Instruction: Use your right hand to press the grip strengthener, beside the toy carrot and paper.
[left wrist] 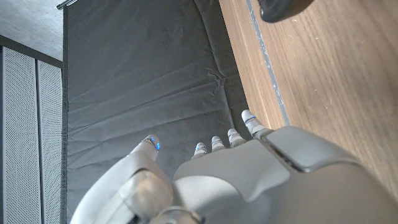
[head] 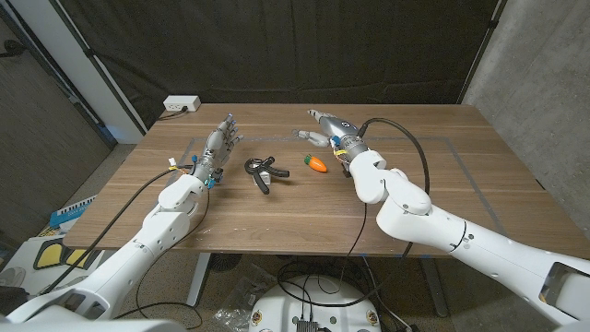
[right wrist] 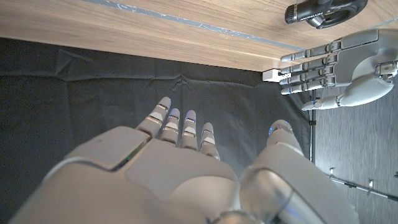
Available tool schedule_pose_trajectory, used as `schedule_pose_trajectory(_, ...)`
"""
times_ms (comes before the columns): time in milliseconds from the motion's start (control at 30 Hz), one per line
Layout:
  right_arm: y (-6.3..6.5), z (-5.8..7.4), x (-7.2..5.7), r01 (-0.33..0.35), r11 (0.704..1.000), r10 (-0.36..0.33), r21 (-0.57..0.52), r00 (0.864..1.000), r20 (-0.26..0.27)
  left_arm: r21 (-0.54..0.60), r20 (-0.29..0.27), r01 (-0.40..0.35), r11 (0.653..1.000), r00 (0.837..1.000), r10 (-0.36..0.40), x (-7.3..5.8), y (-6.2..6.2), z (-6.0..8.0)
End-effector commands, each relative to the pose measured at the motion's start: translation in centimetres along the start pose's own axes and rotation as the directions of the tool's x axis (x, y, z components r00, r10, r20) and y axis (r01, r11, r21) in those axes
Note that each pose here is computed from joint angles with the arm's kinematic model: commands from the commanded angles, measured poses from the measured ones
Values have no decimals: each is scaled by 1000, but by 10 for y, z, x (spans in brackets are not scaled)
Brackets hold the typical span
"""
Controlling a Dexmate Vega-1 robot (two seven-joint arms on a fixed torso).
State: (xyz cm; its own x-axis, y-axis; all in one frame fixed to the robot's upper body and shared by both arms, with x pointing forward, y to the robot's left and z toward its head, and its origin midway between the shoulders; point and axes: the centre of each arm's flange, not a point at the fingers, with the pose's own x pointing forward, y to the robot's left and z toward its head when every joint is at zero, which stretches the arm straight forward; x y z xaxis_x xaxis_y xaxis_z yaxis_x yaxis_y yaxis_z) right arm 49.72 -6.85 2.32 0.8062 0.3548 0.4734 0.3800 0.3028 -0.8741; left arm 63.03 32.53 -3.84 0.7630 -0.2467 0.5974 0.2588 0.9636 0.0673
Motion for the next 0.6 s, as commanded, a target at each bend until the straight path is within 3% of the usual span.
schedule_pose_trajectory(33, 3, 27, -3, 0, 996, 0, -95, 1000, 2, -1, 4, -3, 1000, 1000, 3, -1, -1, 0)
schedule_pose_trajectory(267, 11, 40, -7, 9, 995, -9, -102, 1000, -3, -1, -1, -11, 1000, 1000, 11, -3, 0, -1)
schedule_pose_trajectory(600, 16, 58, 0, -117, 984, 112, -137, 993, -43, -7, 2, -14, 1000, 1000, 14, -3, 1, -2)
